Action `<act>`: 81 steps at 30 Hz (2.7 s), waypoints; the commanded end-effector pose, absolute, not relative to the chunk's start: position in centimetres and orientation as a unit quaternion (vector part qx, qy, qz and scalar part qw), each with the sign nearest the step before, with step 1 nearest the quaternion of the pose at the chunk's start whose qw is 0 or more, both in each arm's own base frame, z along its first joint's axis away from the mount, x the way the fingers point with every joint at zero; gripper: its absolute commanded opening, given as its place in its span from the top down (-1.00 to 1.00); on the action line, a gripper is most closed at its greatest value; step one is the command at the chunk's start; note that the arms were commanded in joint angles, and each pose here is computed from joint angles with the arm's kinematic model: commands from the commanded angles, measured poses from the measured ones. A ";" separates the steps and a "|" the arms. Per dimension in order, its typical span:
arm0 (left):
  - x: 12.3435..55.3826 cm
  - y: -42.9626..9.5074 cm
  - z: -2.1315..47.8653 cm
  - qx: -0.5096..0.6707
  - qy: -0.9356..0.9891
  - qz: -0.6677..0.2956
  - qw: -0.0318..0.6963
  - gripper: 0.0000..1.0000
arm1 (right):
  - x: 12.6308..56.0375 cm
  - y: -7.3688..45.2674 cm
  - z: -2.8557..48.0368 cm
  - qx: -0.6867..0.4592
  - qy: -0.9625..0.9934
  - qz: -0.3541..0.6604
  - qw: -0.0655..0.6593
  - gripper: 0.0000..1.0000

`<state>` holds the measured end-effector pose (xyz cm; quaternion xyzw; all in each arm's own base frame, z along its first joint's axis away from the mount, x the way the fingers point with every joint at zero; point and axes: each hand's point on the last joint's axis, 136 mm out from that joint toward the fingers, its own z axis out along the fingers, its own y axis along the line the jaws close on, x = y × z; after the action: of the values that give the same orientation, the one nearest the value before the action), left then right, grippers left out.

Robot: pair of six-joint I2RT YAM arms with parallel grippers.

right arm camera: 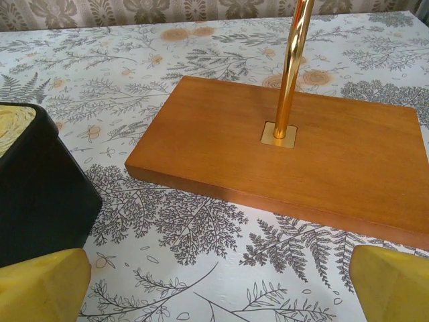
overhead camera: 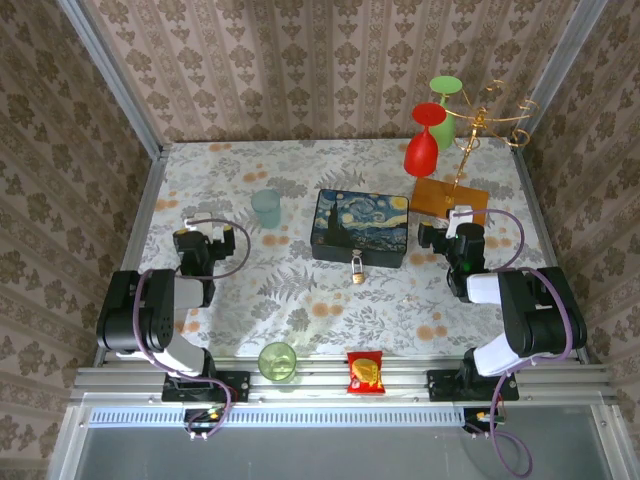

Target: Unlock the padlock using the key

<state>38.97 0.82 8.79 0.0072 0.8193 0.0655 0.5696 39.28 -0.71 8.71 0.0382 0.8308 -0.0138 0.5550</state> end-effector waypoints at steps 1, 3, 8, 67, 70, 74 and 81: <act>39.8 0.9 9.8 0.012 0.809 0.075 0.583 -1.00 | 39.9 -1.0 9.8 0.041 0.819 -0.026 0.572 -1.00; 39.8 0.9 9.8 0.012 0.809 0.075 0.583 -1.00 | 39.9 -1.0 9.7 0.041 0.819 -0.026 0.572 -1.00; 39.8 0.9 9.8 0.012 0.808 0.075 0.584 -1.00 | 39.9 -1.0 9.8 0.041 0.818 -0.026 0.573 -1.00; 28.3 -11.2 27.8 -0.052 0.741 -0.314 0.590 -1.00 | 28.7 5.8 12.7 0.174 0.884 0.259 0.349 -0.93; 27.1 -13.6 27.5 -0.040 0.743 -0.356 0.566 -1.00 | 26.6 7.0 10.5 0.159 0.904 0.257 0.301 -0.86; 25.8 -16.7 26.9 -0.023 0.741 -0.391 0.545 -1.00 | 24.6 7.2 7.6 0.149 0.931 0.212 0.257 -0.64; 24.0 -21.5 25.8 0.034 0.746 -0.427 0.510 -1.00 | 23.3 8.6 5.4 0.096 0.960 0.149 0.219 -0.07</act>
<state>24.10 -20.67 24.56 0.0365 0.7617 -0.4037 0.5055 24.07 9.28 6.61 0.0945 0.9464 0.1890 0.2444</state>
